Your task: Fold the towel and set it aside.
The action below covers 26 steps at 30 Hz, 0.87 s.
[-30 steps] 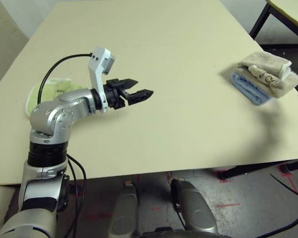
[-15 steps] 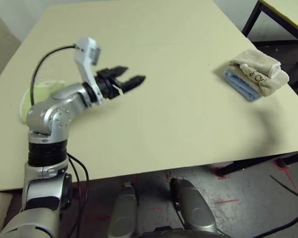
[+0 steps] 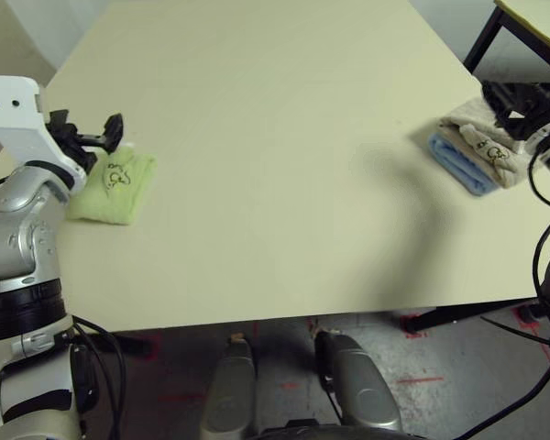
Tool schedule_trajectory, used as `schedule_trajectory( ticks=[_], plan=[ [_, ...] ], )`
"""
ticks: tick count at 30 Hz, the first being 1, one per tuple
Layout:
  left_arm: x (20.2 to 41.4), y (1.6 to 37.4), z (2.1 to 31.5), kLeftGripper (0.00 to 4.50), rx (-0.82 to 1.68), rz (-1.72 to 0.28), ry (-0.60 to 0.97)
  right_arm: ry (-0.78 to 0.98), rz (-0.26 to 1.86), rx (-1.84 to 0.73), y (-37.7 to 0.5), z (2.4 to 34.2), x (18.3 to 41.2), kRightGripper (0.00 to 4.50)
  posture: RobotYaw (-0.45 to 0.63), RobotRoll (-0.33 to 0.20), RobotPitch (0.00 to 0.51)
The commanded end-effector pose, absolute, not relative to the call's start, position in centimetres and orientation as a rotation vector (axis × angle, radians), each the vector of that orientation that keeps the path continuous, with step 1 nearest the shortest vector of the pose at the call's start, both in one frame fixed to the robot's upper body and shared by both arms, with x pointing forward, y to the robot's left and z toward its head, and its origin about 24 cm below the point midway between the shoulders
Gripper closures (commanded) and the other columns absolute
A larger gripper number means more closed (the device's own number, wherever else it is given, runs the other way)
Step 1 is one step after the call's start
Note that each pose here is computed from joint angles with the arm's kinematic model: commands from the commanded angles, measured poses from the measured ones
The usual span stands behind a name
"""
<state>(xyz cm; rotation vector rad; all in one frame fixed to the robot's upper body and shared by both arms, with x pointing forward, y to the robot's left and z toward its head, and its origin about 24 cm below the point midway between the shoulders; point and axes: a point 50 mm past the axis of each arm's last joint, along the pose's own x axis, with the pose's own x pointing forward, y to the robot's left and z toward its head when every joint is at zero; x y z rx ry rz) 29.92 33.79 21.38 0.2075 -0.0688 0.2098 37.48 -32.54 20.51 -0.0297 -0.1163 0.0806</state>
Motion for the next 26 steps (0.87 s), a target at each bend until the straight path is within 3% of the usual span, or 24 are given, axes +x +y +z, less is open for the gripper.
schedule_trajectory(
  ticks=[1,17,26],
  plan=[
    [30.1,34.6,21.3,0.00,0.228,0.228,-0.080,-0.115,0.064,-0.041,-32.4,20.5,37.7,0.03,0.14,0.000,0.125],
    [29.9,34.7,19.8,0.00,0.176,0.201,-0.066,-0.130,-0.094,-0.046,-34.8,19.7,36.5,0.03,0.15,0.000,0.166],
    [29.9,34.9,19.6,0.00,0.174,0.195,-0.073,-0.126,-0.097,-0.039,-34.6,19.4,36.6,0.03,0.16,0.000,0.147]
  ],
)
